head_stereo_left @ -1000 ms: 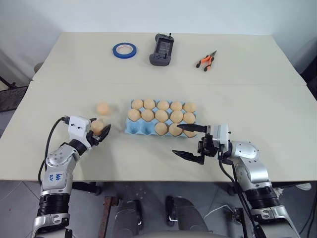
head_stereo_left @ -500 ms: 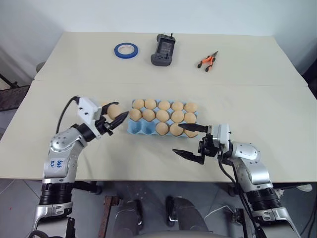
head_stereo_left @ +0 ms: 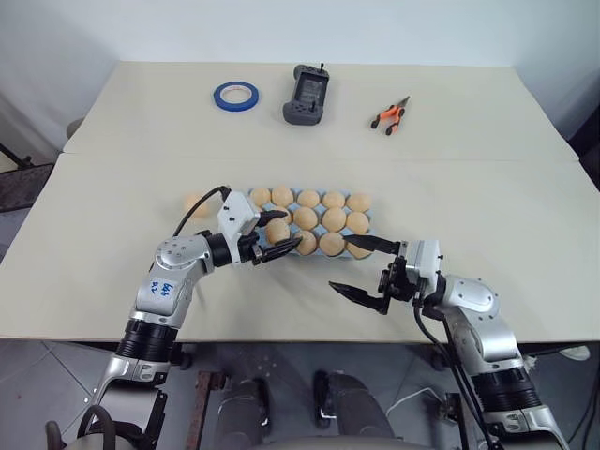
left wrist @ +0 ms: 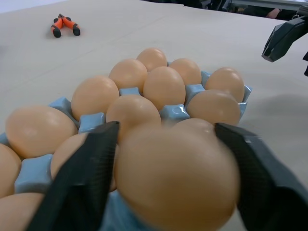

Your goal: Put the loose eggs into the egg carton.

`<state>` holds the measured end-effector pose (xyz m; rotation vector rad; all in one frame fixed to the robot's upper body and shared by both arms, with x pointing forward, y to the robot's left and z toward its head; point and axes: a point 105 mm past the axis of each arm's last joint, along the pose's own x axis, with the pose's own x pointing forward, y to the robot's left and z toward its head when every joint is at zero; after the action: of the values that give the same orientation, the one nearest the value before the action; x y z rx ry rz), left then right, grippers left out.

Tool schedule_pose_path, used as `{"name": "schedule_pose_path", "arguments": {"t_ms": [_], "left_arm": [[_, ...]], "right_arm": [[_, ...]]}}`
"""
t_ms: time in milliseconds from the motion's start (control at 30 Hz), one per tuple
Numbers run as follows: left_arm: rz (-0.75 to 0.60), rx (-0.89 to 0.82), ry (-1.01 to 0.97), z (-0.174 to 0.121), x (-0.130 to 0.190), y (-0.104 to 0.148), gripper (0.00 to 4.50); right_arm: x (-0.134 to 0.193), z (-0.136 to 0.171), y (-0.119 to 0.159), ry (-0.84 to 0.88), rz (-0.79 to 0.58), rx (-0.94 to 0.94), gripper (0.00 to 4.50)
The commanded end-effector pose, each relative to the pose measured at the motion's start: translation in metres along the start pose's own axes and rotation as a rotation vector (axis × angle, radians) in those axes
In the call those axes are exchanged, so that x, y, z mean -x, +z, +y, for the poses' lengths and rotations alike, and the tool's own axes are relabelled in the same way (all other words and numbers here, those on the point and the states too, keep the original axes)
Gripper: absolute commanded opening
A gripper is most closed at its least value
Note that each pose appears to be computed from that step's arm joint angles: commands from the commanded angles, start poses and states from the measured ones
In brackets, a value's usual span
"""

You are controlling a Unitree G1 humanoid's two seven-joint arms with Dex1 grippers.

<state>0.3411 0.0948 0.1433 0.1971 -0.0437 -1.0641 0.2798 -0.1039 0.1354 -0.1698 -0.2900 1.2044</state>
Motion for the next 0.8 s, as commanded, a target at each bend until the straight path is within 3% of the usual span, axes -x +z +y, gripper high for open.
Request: {"name": "schedule_pose_path", "arguments": {"t_ms": [33, 200, 333, 600, 800], "left_arm": [[-0.043, -0.083, 0.021, 0.006, 0.009, 0.015, 4.45], [-0.058, -0.133, 0.099, 0.015, 0.044, 0.022, 4.45], [-0.034, -0.167, 0.265, 0.032, 0.096, 0.018, 4.45], [0.070, -0.145, 0.580, 0.034, 0.188, -0.012, 4.45], [0.083, -0.090, 0.786, 0.027, 0.221, -0.027, 4.45]], "right_arm": [[0.004, -0.003, 0.012, -0.021, -0.021, 0.045, 4.50], [0.009, -0.003, 0.011, -0.020, -0.012, 0.040, 4.50], [0.015, -0.005, 0.010, -0.014, 0.002, 0.040, 4.50], [0.032, -0.007, 0.008, -0.013, 0.018, 0.050, 4.50], [0.034, -0.006, 0.010, -0.007, -0.022, 0.049, 4.50]]}}
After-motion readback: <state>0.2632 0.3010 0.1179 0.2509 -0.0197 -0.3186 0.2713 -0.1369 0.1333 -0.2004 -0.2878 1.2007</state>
